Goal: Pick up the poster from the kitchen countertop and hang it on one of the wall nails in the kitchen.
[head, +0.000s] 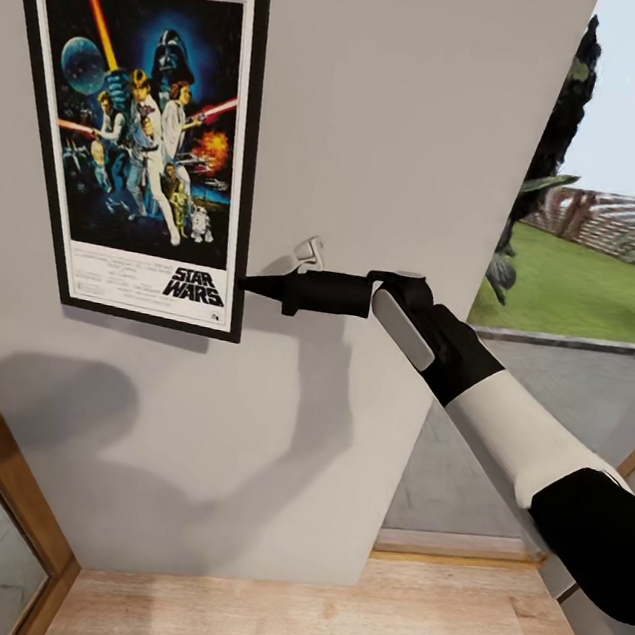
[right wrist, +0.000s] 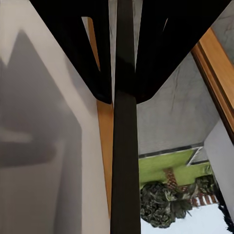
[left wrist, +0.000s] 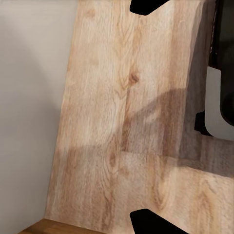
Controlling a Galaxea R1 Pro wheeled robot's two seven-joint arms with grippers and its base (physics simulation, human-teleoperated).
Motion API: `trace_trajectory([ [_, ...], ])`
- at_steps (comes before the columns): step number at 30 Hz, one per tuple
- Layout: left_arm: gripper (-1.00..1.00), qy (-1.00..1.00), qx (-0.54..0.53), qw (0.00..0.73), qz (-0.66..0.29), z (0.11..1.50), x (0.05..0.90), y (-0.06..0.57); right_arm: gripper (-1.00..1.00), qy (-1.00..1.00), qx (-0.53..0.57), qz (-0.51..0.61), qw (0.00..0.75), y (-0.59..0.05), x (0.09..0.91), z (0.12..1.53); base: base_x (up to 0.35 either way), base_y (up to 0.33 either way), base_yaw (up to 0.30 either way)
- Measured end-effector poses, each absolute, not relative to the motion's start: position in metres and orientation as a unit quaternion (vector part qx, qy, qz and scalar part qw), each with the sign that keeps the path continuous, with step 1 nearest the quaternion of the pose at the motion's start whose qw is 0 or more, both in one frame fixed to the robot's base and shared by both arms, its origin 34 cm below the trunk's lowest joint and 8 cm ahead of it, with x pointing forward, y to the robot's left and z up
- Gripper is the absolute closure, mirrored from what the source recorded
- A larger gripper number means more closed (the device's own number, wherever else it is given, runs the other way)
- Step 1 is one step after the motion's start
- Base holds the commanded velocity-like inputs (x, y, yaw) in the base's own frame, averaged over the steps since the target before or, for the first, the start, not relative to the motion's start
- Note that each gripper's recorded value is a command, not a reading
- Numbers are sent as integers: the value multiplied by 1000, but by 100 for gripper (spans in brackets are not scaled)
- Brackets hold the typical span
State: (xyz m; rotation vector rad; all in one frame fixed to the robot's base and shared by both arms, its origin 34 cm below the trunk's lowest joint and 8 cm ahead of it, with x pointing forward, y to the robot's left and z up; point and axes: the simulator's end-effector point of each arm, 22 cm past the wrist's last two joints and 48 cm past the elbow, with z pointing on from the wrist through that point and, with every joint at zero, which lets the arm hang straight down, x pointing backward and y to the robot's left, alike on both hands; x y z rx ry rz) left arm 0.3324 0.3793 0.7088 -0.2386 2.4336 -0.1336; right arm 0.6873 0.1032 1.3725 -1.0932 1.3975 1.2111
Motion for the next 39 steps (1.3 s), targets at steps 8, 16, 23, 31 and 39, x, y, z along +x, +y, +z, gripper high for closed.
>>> trace_trajectory([
  [8,-100,935,-92,339,-52,709,333,379,100,568,-450,497,477,103,685,1375,13,0,0],
  [16,-100,935,-92,339,-51,709,332,379,100,568,-450,497,477,103,685,1374,47,0,0],
  [23,-100,935,-92,340,-51,709,333,380,100,569,-450,497,476,103,685,1374,4,0,0],
  [31,-100,934,-92,340,-51,709,333,380,100,570,-454,495,473,104,684,1371,0,0,0],
  [39,-100,934,-92,340,-51,709,333,380,100,575,-470,481,466,110,680,1359,0,0,0],
])
